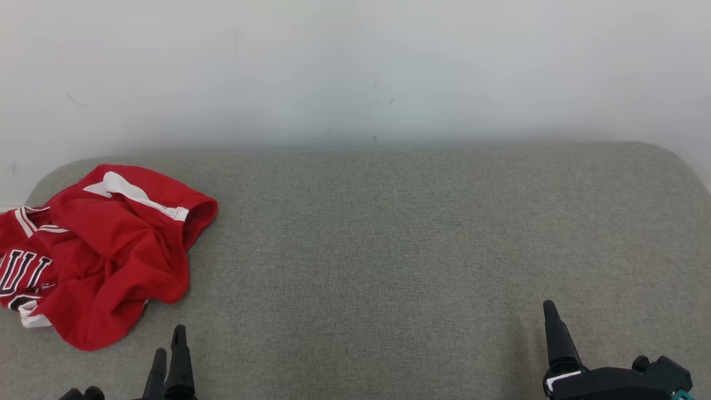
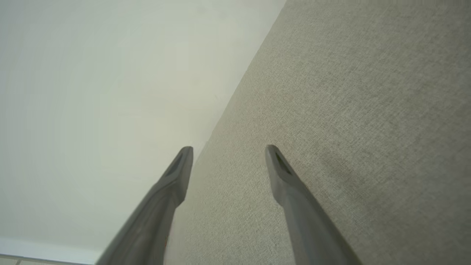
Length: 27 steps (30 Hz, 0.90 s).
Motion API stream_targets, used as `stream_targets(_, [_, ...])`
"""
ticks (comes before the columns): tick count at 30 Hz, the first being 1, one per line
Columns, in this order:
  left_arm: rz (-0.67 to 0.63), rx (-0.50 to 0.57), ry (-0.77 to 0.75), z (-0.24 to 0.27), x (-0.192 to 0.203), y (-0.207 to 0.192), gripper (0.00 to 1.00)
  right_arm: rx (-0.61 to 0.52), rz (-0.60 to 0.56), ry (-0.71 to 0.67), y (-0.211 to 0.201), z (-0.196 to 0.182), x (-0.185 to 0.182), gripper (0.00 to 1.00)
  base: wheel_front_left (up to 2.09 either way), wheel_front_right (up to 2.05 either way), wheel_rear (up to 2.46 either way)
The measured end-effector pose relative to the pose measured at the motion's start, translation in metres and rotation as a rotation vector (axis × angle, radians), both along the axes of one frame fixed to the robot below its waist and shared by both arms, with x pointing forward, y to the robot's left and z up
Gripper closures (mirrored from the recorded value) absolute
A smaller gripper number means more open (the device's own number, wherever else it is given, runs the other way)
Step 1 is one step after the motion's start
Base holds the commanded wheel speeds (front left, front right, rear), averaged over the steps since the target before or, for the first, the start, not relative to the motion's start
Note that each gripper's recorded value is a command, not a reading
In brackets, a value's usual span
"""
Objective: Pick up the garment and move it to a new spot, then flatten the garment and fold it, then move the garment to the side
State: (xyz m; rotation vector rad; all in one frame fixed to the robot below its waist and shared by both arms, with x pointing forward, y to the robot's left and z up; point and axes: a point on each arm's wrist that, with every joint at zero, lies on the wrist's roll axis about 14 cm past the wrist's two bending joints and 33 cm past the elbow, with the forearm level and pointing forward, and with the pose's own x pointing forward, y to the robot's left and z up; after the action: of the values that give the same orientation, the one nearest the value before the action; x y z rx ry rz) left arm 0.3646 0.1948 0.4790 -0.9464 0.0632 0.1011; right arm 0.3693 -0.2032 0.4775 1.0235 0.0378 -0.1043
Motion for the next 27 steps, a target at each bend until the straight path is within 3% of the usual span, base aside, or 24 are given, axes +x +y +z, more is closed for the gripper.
stream_targets(12, [-0.025, 0.259, -0.012, 0.007, 0.0, -0.005, 0.0, -0.29, 0.037, -0.012, 0.003, 0.006, 0.0, 0.0, 0.0, 0.0, 0.0])
stream_targets(27, [-0.066, 0.508, -0.043, 0.014, -0.001, -0.014, 0.0, -0.511, 0.046, -0.007, -0.001, 0.005, -0.001, 0.0, 0.0, 0.0, 0.0])
